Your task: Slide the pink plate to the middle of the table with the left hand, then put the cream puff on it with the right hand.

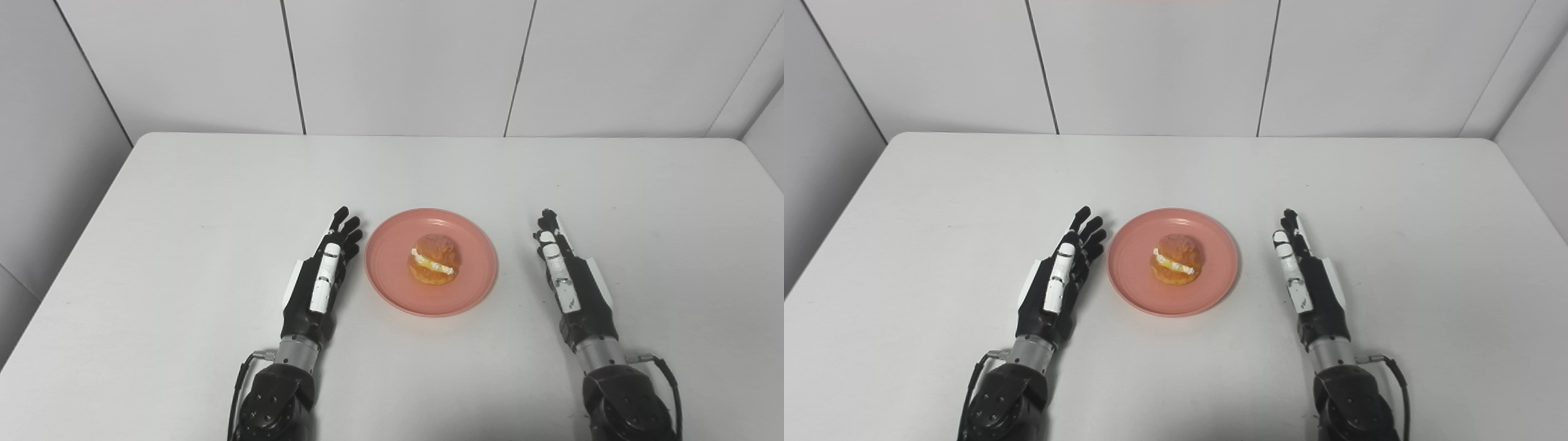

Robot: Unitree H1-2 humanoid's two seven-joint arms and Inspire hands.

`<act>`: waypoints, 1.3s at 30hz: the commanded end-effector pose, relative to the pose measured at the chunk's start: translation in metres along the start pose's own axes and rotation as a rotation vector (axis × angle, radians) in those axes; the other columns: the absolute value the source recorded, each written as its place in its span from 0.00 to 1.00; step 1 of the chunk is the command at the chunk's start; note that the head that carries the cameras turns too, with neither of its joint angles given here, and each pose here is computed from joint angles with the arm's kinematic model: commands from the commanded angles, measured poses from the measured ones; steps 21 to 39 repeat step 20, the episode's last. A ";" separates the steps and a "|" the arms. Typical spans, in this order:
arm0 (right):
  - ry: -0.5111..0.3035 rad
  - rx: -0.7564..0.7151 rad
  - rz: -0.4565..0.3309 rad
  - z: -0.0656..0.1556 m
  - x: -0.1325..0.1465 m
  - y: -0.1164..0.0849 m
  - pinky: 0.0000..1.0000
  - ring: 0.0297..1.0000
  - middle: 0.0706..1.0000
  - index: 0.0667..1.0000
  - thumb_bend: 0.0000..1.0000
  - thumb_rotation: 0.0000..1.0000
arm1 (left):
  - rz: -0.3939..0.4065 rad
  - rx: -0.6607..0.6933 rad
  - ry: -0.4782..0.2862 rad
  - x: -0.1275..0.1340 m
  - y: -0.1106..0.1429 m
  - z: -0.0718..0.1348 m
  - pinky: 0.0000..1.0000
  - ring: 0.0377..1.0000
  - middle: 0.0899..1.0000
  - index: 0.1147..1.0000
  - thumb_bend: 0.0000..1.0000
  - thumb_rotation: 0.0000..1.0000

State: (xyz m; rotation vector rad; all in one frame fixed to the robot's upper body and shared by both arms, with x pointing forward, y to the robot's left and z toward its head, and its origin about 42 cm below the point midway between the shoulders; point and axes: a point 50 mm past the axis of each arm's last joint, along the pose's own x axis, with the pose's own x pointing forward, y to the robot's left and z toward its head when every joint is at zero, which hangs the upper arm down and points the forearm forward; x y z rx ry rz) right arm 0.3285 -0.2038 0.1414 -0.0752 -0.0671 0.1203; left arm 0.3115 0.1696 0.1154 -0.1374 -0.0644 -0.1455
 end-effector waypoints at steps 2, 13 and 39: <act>-0.053 0.011 0.020 0.005 0.001 0.005 1.00 1.00 1.00 1.00 0.24 1.00 | 0.016 -0.006 0.094 -0.017 0.010 -0.016 1.00 1.00 1.00 1.00 0.45 1.00; -0.009 0.024 0.052 -0.009 0.000 0.010 1.00 1.00 1.00 1.00 0.26 1.00 | 0.028 0.022 0.087 -0.018 0.019 -0.017 1.00 1.00 1.00 1.00 0.45 1.00; 0.009 0.023 0.059 -0.018 0.003 0.012 1.00 1.00 1.00 1.00 0.27 1.00 | 0.037 0.029 0.087 -0.013 0.023 -0.020 1.00 1.00 1.00 1.00 0.42 1.00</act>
